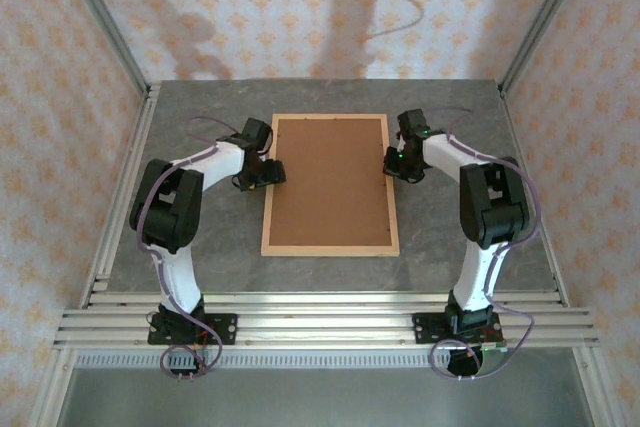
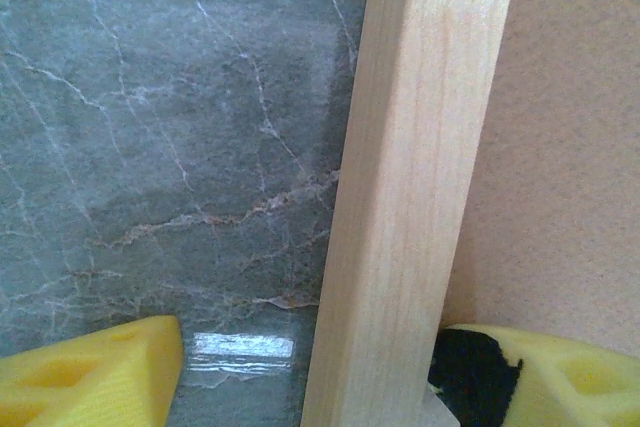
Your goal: Put the photo into the frame
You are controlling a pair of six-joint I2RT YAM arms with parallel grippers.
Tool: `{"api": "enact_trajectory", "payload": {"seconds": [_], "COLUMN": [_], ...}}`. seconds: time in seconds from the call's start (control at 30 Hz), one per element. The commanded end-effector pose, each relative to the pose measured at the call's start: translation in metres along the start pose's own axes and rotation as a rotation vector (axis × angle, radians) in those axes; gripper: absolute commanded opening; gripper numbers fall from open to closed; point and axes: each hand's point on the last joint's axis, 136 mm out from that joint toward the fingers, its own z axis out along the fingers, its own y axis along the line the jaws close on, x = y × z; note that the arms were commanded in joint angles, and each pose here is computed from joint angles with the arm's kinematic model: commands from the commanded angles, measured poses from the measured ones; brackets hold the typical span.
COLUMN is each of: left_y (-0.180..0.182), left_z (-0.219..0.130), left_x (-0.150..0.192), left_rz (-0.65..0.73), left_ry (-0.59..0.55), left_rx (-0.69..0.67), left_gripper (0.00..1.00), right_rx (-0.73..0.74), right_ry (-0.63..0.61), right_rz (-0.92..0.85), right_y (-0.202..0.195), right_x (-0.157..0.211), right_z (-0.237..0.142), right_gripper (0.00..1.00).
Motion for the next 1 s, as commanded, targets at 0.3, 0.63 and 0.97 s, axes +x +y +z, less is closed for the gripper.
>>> {"api": "enact_trajectory", "payload": {"seconds": [0.3, 0.63, 0.97], "left_y": [-0.009, 0.001, 0.032], "left_z": [-0.021, -0.07, -0.072], "left_x": [0.028, 0.011, 0.066], "left_rz": [0.046, -0.024, -0.104], "left_ry": [0.052, -0.098, -0.044], "left_rx": [-0.028, -0.009, -0.015], "left_gripper": [0.75, 0.76, 0.76], "right_rx": [0.137, 0.144, 0.136], "right_ry": [0.103, 0.09, 0.081], "right_rz": [0.002, 0.0, 0.0], "right_y": [-0.017, -0.019, -0.017], "right_x": [0.03, 0.03, 0.029], "right_z": [0.008, 0.004, 0.003], "right_gripper": [0.1, 0.1, 0.1]}}
